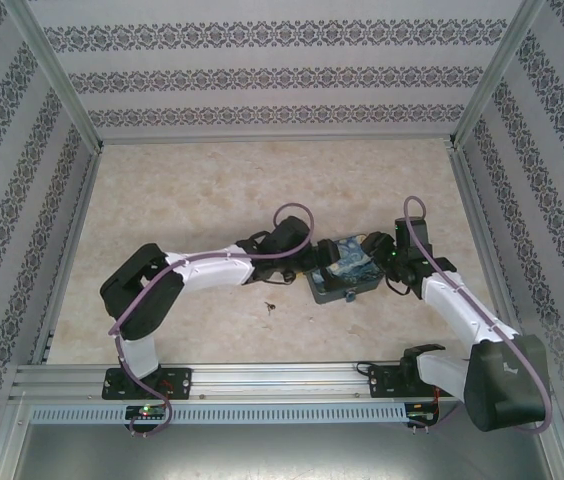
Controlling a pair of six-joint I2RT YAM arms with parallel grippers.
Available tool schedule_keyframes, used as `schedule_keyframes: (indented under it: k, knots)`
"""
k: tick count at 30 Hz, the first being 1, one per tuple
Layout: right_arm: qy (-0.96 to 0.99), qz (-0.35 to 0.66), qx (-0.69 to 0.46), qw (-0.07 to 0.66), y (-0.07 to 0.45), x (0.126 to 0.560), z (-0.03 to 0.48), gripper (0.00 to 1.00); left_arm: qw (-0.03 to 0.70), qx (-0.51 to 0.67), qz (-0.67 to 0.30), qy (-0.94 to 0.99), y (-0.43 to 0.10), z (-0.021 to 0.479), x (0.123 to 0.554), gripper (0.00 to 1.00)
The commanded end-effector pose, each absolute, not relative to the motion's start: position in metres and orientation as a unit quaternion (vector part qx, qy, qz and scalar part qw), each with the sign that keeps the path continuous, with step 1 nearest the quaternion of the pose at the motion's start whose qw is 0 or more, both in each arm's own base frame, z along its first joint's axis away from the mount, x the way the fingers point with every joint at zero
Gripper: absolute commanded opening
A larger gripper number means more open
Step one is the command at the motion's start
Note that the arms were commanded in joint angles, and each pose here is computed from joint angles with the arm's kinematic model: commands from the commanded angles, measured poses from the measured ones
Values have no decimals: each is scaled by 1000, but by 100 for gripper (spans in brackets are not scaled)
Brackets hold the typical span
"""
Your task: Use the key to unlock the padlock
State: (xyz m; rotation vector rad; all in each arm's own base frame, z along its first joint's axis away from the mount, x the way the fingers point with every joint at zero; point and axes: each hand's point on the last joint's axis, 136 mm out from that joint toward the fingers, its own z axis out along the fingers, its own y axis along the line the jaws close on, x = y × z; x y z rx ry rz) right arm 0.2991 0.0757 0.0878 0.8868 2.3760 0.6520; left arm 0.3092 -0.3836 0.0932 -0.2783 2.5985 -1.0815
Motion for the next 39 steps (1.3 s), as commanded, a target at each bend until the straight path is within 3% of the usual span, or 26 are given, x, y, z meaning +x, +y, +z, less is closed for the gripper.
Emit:
schedule_keyframes:
  k: [1,10,18,39]
  knots:
    - [871,307,317,217,119,303,91,63,198,-77,-430,877,-392,129,339,100]
    - [877,328,288,202,186,350,92,69,232,-107,-398,881,-323,134,387,99]
    - [878,343,271,193,226,374,94,74,247,-132,-371,885,-278,128,386,99]
    - [875,339,271,215,219,369,109,90,250,-140,-325,901,-245,104,397,99]
